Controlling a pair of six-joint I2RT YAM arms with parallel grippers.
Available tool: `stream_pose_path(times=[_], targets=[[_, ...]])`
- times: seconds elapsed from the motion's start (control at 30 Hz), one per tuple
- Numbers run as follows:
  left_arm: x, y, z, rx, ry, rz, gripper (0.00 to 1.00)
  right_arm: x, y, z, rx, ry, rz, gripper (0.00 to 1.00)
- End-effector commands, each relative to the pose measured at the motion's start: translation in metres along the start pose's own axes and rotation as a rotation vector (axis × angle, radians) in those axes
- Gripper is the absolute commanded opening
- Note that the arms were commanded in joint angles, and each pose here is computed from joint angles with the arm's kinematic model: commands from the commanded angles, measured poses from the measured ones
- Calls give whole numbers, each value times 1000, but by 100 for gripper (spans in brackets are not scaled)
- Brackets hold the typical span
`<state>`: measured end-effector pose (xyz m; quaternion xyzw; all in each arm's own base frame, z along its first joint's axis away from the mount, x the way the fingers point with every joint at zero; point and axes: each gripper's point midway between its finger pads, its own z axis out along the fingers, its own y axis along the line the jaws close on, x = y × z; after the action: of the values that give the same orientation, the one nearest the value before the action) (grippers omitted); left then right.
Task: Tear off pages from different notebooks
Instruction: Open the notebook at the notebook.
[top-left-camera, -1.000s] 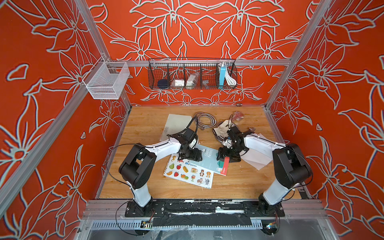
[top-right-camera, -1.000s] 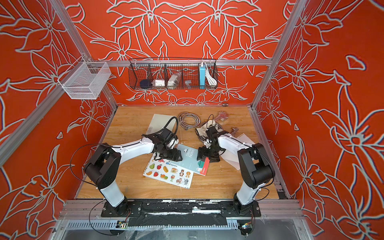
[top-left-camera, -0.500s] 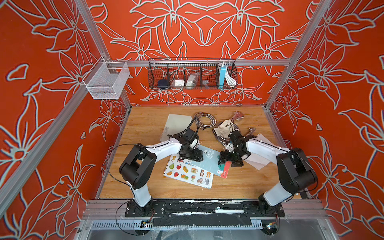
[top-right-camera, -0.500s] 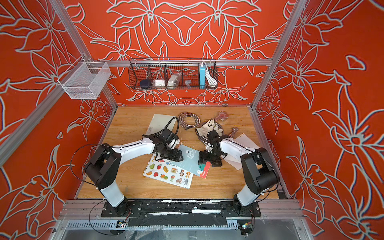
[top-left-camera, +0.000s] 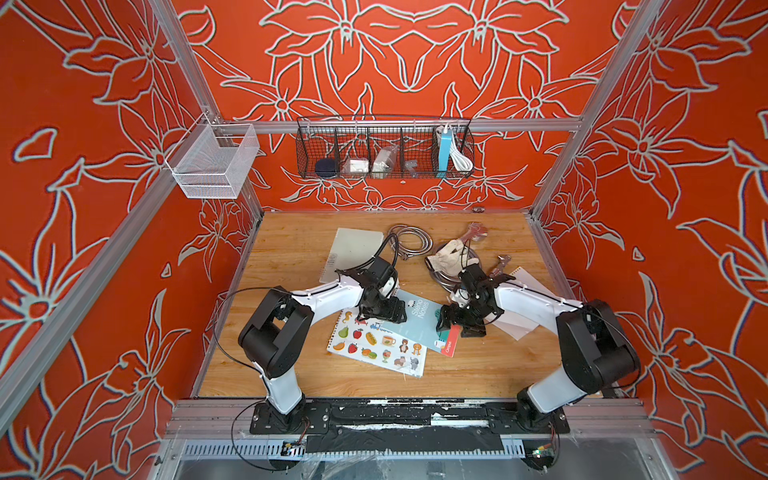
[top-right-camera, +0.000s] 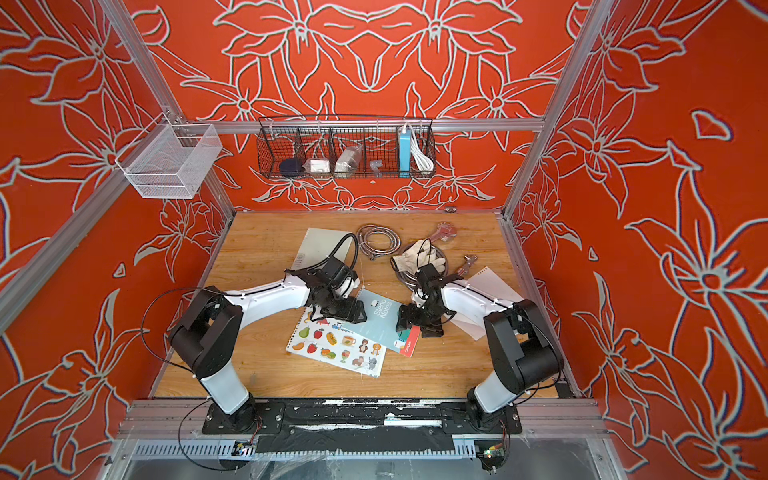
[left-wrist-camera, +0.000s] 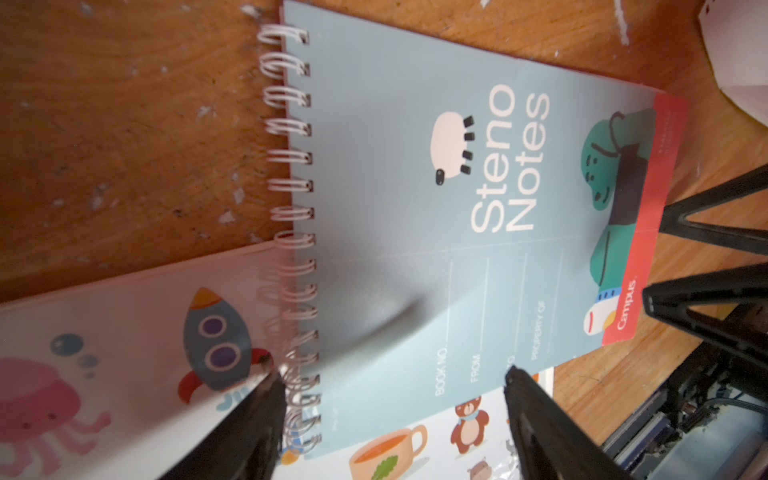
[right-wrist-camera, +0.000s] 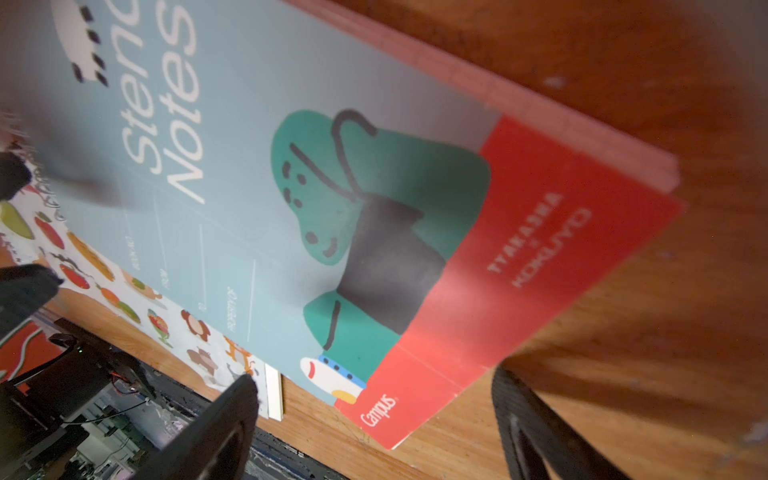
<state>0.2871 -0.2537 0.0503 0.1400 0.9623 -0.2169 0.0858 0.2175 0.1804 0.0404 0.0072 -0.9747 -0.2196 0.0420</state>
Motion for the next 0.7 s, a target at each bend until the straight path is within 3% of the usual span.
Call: stream_pose_path(times=[0.0, 0.67], targets=[[3, -1, 8, 4, 21, 5, 78, 0, 9, 1, -44, 6, -6, 90], [3, -7, 12, 46, 42, 11, 78, -11, 21, -22, 40, -9, -93, 90]])
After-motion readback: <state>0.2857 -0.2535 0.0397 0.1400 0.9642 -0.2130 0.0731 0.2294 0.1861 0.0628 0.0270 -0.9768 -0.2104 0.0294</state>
